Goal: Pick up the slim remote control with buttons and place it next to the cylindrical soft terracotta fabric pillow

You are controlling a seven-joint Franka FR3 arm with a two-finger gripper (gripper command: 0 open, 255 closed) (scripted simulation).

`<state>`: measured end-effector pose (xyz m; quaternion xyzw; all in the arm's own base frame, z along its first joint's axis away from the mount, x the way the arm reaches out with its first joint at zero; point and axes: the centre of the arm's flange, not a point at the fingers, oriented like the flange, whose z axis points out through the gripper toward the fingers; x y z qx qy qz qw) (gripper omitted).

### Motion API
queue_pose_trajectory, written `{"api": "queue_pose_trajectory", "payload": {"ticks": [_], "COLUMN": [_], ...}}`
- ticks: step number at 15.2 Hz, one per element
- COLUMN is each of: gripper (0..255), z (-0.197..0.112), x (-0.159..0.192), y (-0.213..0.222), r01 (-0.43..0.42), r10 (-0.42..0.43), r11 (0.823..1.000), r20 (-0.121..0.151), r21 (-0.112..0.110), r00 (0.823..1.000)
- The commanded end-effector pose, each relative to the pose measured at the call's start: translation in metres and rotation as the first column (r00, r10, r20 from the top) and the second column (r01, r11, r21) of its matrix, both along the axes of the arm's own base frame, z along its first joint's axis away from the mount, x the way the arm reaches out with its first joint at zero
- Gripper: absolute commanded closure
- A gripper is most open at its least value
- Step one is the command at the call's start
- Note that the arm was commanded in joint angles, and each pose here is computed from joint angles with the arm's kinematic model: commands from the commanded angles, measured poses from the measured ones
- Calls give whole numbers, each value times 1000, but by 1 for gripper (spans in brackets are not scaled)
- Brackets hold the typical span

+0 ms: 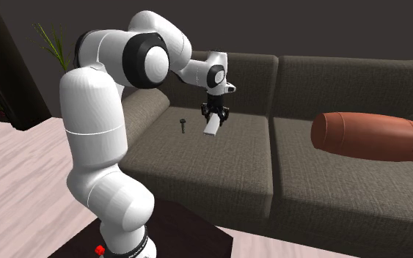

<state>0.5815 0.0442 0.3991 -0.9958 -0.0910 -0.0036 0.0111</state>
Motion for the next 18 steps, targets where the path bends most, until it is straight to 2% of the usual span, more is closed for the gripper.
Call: {"api": "queue_pose_trajectory", "payload": {"ticks": [1, 18], "gripper": [255, 255], "z": [11, 101], "x": [-1, -1], "y": [0, 0], "r01": [0, 0], "r10": [0, 0], "r11": [1000, 1000], "r20": [0, 0], "r21": [0, 0], "r00": [1000, 1000]}}
